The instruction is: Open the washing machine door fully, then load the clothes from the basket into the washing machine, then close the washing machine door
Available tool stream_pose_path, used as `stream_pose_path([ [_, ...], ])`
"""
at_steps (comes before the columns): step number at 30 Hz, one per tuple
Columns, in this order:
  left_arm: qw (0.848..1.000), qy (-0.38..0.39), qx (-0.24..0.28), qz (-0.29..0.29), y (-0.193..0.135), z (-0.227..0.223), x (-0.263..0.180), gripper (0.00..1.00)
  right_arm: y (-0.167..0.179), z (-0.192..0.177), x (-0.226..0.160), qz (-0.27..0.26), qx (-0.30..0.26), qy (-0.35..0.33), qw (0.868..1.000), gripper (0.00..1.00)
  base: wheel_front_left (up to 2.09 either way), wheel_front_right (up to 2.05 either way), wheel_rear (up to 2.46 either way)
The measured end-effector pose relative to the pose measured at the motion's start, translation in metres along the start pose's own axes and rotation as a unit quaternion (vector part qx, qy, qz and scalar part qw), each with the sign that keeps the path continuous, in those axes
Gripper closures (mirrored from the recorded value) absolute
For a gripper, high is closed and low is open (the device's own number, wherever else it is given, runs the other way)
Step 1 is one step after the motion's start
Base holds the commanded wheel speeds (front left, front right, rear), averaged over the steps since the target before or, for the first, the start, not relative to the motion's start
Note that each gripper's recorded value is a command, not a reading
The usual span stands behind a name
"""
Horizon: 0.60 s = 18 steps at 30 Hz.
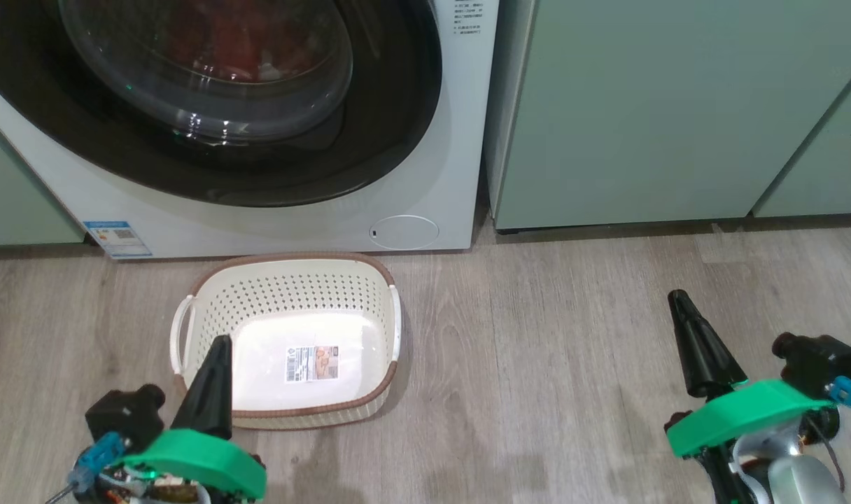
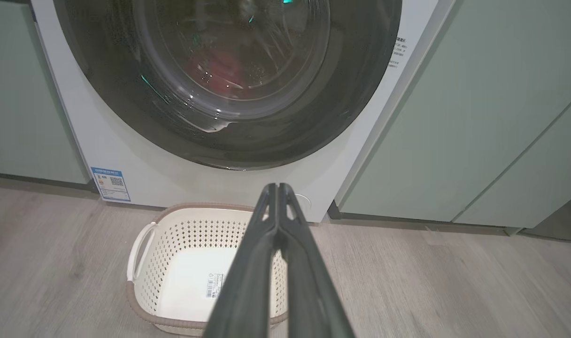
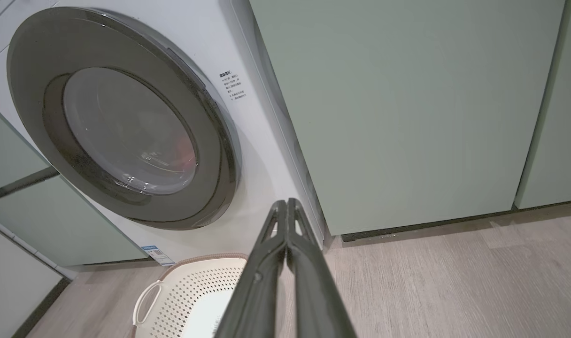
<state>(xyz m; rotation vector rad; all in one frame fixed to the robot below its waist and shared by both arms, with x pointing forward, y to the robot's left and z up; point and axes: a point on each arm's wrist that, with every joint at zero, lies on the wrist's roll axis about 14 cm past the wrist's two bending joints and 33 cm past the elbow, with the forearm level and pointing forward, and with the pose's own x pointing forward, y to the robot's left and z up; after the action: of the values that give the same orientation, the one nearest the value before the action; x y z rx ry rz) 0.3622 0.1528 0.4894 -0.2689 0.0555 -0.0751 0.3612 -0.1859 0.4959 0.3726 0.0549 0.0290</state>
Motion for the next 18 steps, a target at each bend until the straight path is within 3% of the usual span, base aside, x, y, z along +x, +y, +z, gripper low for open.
stream_pose_path([
  [18,0.994,0.024,-0.106,0.017,0.0099,-0.009,0.0002,1.0,-0.0031,-0.0042,0.0005,-0.007,0.104,0.002,0.995,1.0,0.0,0.0,0.0],
])
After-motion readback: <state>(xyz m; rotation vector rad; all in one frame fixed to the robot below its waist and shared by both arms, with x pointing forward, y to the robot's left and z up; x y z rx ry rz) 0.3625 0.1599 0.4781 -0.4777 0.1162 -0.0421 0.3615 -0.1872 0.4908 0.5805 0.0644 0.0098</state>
